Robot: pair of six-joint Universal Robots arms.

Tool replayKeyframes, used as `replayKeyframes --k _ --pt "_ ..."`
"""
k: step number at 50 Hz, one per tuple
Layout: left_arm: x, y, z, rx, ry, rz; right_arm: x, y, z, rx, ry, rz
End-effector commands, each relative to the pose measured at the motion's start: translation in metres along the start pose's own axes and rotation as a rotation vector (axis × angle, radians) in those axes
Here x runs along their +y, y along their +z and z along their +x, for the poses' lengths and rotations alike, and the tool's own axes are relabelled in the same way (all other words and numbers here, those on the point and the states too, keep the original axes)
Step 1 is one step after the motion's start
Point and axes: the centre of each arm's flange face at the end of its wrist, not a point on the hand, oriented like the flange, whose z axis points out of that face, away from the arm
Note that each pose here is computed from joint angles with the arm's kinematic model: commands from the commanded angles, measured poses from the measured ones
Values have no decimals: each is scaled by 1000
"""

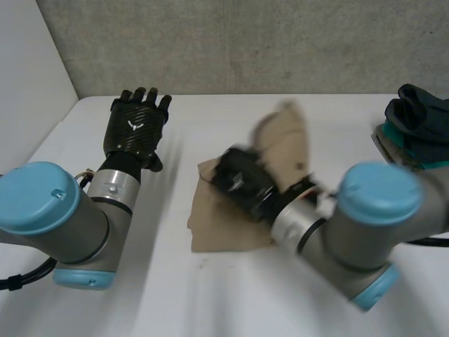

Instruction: Fold the laundry.

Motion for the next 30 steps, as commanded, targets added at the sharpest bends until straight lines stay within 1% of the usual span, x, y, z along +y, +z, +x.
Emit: replayKeyframes --k 1,5,6,9,10,13,14,15,17,18,19,22,23,27,30 --pt "3 0 -2 1 -19 -22 -17 4 -50 -147 3 106" --pt "-1 3 -2 -2 -23 -5 -17 2 -27 -64 130 31" --pt "-2 4 -2 -3 -23 -2 -18 0 -7 -10 246 16" --pt "-11 9 -1 -6 -33 30 -17 -6 28 88 477 19" --pt "-14 11 -1 -8 -39 39 -17 -11 49 143 643 36" --pt "-28 12 10 24 -79 73 -15 -17 78 215 872 68" --pt "-32 11 14 37 -94 78 -5 -22 89 254 1001 57" --pt "-36 9 23 67 -124 73 2 -23 92 267 1049 39" --pt "-36 7 31 101 -152 52 15 -25 97 282 1087 -10" --pt "-34 6 36 118 -165 28 27 -23 96 272 1098 -71" --pt "-28 3 44 155 -180 -27 32 -22 92 256 1103 -106" --pt "-16 -2 57 206 -192 -117 50 -11 72 178 1084 -239" --pt "-8 -5 65 237 -190 -180 54 -8 68 161 1071 -267" --pt "14 -11 76 280 -162 -309 75 3 50 92 1037 -387" --pt "27 -13 81 300 -148 -369 88 10 40 71 1024 -452"
